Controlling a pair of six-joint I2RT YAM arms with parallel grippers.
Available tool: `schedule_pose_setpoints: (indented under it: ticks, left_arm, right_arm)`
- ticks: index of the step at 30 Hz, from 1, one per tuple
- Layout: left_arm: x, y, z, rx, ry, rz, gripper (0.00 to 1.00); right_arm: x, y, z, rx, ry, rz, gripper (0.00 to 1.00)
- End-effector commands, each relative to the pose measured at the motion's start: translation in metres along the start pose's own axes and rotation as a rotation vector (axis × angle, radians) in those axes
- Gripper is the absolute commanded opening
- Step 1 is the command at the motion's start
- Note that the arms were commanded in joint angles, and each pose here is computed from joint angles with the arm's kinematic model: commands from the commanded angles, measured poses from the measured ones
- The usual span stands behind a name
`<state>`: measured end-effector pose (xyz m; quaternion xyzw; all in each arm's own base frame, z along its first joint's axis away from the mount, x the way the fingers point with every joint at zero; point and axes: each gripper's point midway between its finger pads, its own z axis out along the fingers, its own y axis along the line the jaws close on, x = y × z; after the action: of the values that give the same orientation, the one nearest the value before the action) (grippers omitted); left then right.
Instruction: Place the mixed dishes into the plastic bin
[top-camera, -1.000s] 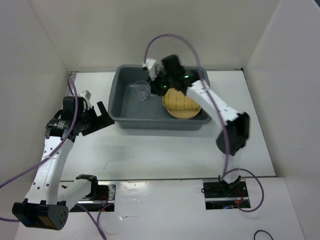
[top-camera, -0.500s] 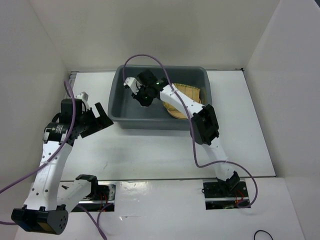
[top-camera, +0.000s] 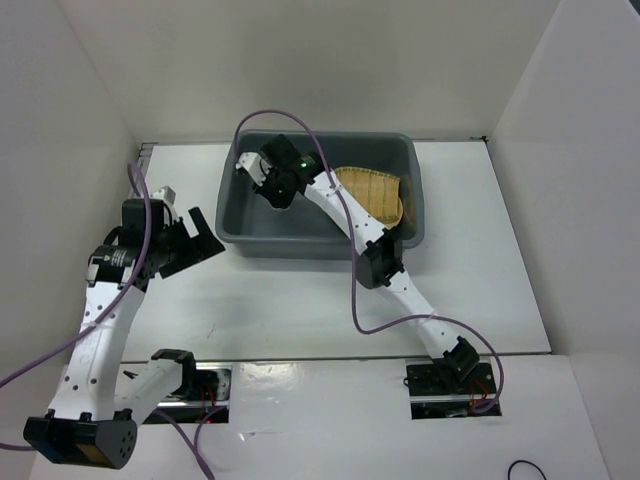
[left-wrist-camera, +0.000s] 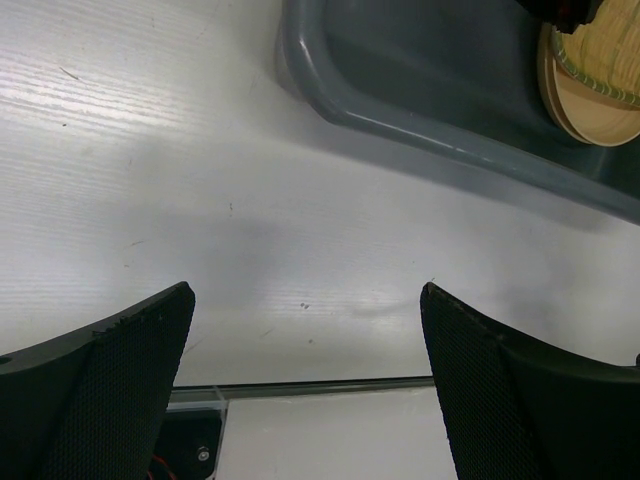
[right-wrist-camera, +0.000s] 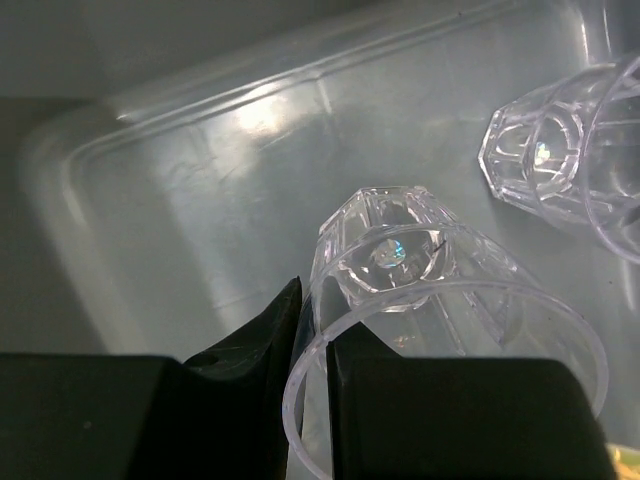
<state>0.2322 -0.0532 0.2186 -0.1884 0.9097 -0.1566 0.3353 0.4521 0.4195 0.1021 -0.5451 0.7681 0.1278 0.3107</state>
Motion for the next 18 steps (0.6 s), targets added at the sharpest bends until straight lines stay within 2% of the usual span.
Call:
schedule_pose_setpoints:
  ticks: [1,3,7,12,14,15,16,18]
  left_arm:
    - [0.003,0.005,-0.004,-0.007,-0.018,0.002,1.00]
    - [0.004,0.004,-0.004,0.003,-0.012,0.002,1.00]
    - [0.007,0.004,-0.004,0.010,-0.007,0.011,1.00]
    - [0.007,0.003,-0.008,0.019,-0.024,0.014,1.00]
    - [0.007,0.002,-0.008,0.027,-0.020,0.014,1.00]
    - [0.007,0.001,-0.011,0.032,-0.029,0.015,1.00]
    - [0.009,0.003,-0.009,0.028,-0.021,0.014,1.00]
    - [0.009,0.002,-0.013,0.038,-0.038,0.017,1.00]
  right_arm:
    - [-0.029,0.010,-0.038,0.010,-0.061,-0.046,0.12]
    - [-0.008,0.015,-0.024,-0.014,0.010,-0.033,0.14]
    - [-0.008,0.018,-0.023,0.001,0.015,-0.030,0.25]
    - [0.016,0.025,-0.005,-0.004,0.099,-0.018,0.26]
    - [0.016,0.023,-0.005,0.005,0.104,-0.019,0.29]
    - [0.016,0.023,-0.005,0.006,0.104,-0.010,0.33]
    - [0.016,0.023,-0.005,0.006,0.104,-0.010,0.44]
    - [0.012,0.026,-0.008,0.013,0.098,-0.019,0.61]
